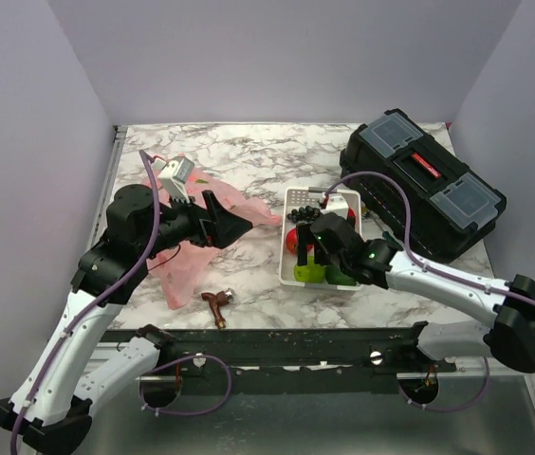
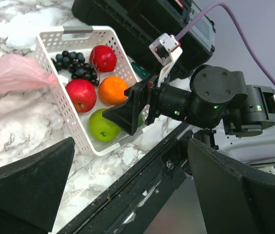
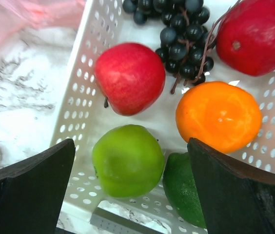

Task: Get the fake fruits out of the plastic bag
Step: Place the fake fruit in the bin, then reset both arms

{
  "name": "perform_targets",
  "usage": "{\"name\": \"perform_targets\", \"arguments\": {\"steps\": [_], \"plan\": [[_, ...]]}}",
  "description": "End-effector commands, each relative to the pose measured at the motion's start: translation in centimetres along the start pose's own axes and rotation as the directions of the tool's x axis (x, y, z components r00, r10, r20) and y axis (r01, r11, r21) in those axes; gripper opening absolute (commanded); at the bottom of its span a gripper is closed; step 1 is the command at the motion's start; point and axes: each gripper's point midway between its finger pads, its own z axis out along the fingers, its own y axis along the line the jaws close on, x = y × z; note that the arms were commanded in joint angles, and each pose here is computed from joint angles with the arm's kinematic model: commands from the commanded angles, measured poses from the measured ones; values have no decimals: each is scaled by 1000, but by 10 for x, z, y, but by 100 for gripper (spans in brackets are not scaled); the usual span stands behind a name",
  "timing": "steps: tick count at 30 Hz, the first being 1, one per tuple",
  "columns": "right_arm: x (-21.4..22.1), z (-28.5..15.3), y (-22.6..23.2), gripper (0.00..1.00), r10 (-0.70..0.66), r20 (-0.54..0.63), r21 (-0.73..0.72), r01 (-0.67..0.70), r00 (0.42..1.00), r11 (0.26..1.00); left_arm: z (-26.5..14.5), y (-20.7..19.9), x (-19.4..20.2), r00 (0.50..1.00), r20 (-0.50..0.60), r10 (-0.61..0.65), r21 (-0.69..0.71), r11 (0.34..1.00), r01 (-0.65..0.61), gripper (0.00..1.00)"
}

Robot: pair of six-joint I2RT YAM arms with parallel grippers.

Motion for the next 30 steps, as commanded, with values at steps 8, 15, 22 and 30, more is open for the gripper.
{"name": "perform_targets", "arguments": {"steps": [8,15,22,30], "plan": [[-94,-88,-31,100,58,278,57,-77,959,995,-37,-29,-44,959,135,250,-34,968,-248,99],[-143,-169,-71,100,117,504,42,-160,856,986,-88,-41,-81,857,349,378,-139,926,-352,99],[-163,-238,-110,100,189,661,-15,-239,727,971,-132,-44,-102,732,532,426,-229,904,-360,99],[-164,-259,-114,100,259,702,-115,-253,664,961,-164,-39,-115,624,645,441,-309,898,-315,99]]}}
